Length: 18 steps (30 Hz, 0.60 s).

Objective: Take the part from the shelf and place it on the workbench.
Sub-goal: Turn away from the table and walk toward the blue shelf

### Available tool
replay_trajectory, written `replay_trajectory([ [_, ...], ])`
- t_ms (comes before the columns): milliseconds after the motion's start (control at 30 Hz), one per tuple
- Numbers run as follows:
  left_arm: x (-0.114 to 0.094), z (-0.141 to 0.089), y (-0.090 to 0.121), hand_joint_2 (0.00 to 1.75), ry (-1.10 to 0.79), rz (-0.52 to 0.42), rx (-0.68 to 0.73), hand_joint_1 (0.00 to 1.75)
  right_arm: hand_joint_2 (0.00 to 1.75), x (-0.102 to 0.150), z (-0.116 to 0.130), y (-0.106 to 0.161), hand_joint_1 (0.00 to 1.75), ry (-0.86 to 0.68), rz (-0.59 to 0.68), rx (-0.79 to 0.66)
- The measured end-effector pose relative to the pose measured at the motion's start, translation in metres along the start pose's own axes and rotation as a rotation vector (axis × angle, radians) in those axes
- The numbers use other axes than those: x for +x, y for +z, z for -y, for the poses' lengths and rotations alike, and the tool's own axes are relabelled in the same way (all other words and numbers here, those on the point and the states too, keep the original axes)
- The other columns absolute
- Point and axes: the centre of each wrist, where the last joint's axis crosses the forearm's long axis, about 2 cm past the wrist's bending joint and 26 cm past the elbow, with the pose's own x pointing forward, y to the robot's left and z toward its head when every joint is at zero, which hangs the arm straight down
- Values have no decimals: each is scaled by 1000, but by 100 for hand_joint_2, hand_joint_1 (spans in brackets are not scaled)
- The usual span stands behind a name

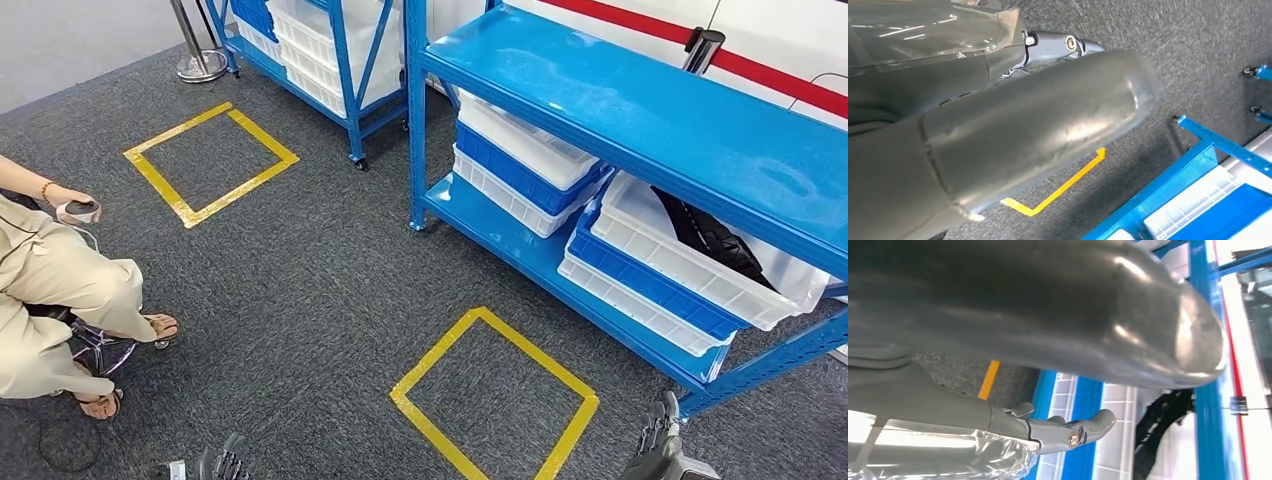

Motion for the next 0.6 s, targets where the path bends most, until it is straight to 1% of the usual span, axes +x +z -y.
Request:
replay_trajectory([
  [233,1,1,-2,0,3,2,-1,0,0,0,-2,-1,0,-3,0,5],
  [600,-1,-3,4,0,10,-1,22,0,0,0,-10,-6,0,-3,3,25],
])
